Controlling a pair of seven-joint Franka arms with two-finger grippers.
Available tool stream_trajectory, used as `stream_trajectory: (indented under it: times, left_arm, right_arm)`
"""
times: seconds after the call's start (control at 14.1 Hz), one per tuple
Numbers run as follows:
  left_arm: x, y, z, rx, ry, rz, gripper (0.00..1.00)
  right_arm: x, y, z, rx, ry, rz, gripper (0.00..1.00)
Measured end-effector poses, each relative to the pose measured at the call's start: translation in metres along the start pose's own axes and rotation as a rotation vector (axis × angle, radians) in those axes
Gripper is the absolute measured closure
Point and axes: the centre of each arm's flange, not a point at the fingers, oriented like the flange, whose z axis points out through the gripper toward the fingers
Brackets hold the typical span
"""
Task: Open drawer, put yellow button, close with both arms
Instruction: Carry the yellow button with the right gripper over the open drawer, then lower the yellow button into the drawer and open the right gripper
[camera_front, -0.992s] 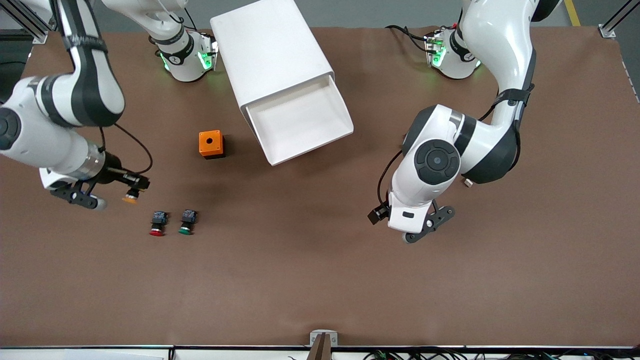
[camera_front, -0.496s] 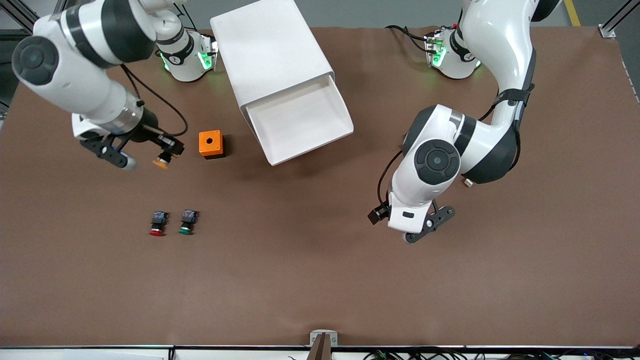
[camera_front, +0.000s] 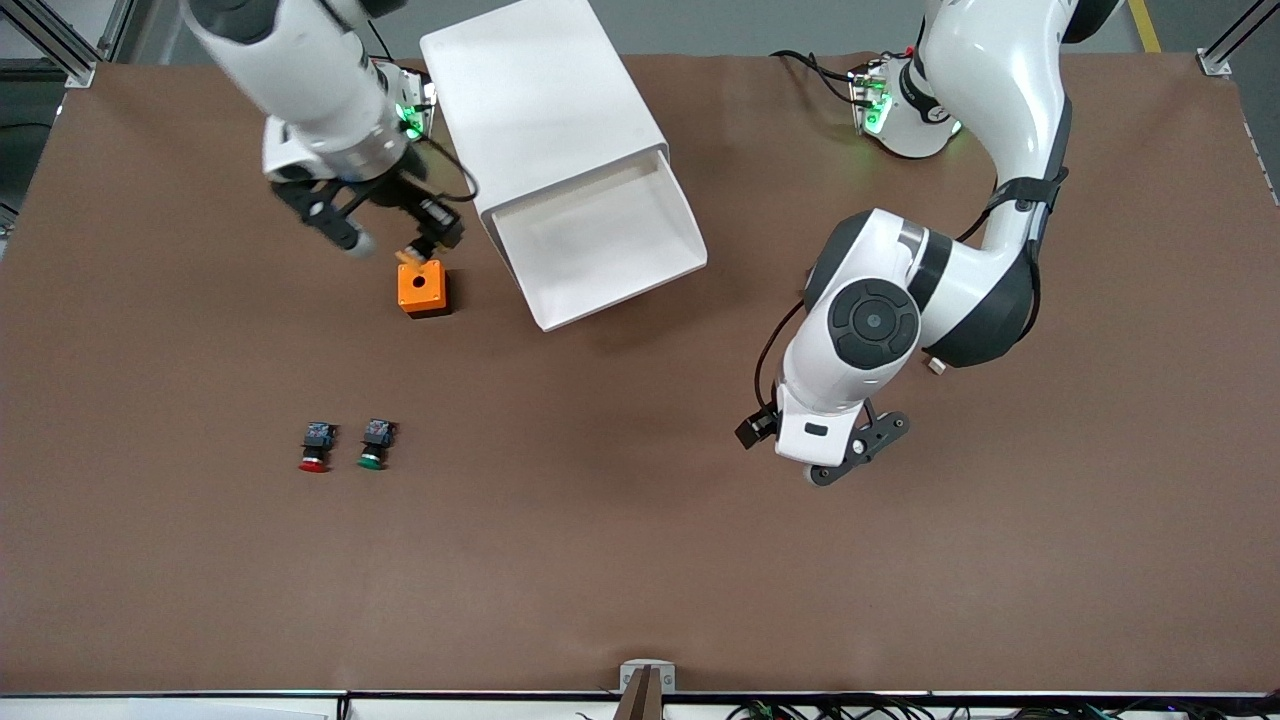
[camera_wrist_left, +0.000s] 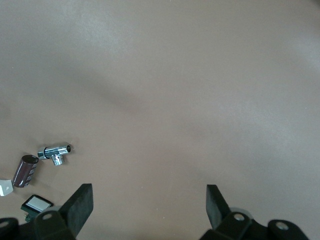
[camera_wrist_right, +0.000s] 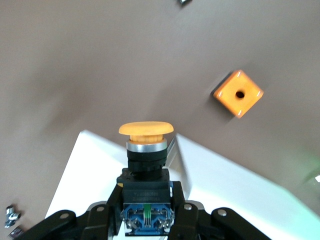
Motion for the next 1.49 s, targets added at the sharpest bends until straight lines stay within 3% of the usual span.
stream_trajectory:
  times: [0.28, 0.78, 1.2, 1.49]
  left_arm:
    - [0.0, 0.0, 0.0, 0.0, 0.0, 0.0, 0.0]
    - [0.0, 0.0, 0.0, 0.0, 0.0, 0.0, 0.0]
    - [0.0, 0.0, 0.0, 0.0, 0.0, 0.001, 0.0]
    - [-0.001, 0.0, 0.0, 0.0, 0.0, 0.001, 0.0]
  right_arm:
    - [-0.079, -0.026, 0.025, 0.016, 0.039, 0.076, 0.59]
    - [-0.161, -0.062, 0.091, 0.012, 0.088, 0.187, 0.59]
    - [-0.201, -0.105, 0.132, 0.0, 0.118, 0.266, 0.59]
    - [-0.209, -0.115, 0.145, -0.007, 0.121, 0.272, 0.59]
